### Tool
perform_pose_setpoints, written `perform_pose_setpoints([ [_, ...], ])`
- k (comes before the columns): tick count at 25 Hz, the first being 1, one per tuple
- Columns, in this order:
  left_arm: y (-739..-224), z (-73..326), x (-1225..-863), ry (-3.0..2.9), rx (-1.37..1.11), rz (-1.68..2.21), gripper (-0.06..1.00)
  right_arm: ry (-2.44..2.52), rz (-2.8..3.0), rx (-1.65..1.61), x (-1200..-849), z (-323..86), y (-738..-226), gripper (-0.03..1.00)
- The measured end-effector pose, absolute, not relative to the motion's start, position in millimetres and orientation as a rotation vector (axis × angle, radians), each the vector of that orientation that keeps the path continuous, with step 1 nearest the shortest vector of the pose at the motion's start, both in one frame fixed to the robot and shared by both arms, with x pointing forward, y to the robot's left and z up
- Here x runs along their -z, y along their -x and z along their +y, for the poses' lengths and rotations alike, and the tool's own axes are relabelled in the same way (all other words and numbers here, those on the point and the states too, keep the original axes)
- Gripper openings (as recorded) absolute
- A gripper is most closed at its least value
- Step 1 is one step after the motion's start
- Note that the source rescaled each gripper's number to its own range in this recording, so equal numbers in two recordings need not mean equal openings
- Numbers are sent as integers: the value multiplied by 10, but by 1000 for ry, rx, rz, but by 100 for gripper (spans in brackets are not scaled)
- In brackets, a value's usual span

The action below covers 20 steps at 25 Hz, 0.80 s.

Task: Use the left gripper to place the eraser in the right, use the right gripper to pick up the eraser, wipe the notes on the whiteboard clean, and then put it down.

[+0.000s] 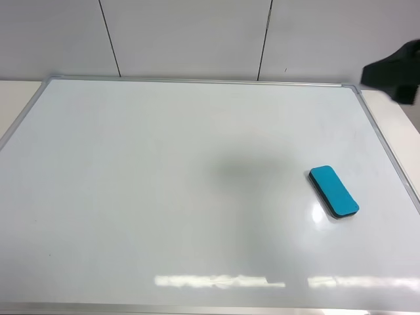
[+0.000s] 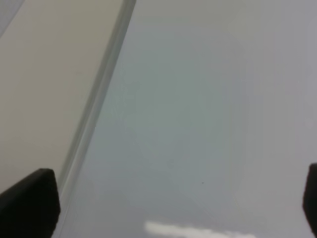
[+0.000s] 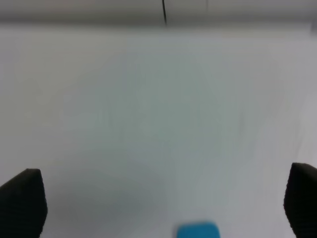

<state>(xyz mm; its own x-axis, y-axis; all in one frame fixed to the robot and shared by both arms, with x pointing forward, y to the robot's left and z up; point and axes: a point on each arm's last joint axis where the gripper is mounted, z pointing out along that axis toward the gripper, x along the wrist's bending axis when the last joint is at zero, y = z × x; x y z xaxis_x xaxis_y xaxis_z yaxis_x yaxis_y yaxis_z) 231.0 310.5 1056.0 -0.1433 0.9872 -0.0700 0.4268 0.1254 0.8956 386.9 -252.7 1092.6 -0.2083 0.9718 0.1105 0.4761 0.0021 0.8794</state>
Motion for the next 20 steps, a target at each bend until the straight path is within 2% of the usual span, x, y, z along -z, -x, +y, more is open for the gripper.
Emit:
perform_pose_setpoints([
  [1, -2310, 3105, -10560, -1389, -977, 1678, 100, -1379, 1630, -1254, -11133, -2628, -3585, 91],
  [5, -2310, 3105, -10560, -1389, -977, 1678, 100, -1266, 1516, -1342, -11290, -2817, -3071, 91],
  [11, -2310, 3105, -10560, -1389, -977, 1678, 100, -1355, 1638, -1163, -11062, -3014, -2613, 91],
  [20, -2310, 3105, -10560, -1389, -977, 1678, 100, -1475, 1562, -952, -10867, -3128, -2247, 91],
])
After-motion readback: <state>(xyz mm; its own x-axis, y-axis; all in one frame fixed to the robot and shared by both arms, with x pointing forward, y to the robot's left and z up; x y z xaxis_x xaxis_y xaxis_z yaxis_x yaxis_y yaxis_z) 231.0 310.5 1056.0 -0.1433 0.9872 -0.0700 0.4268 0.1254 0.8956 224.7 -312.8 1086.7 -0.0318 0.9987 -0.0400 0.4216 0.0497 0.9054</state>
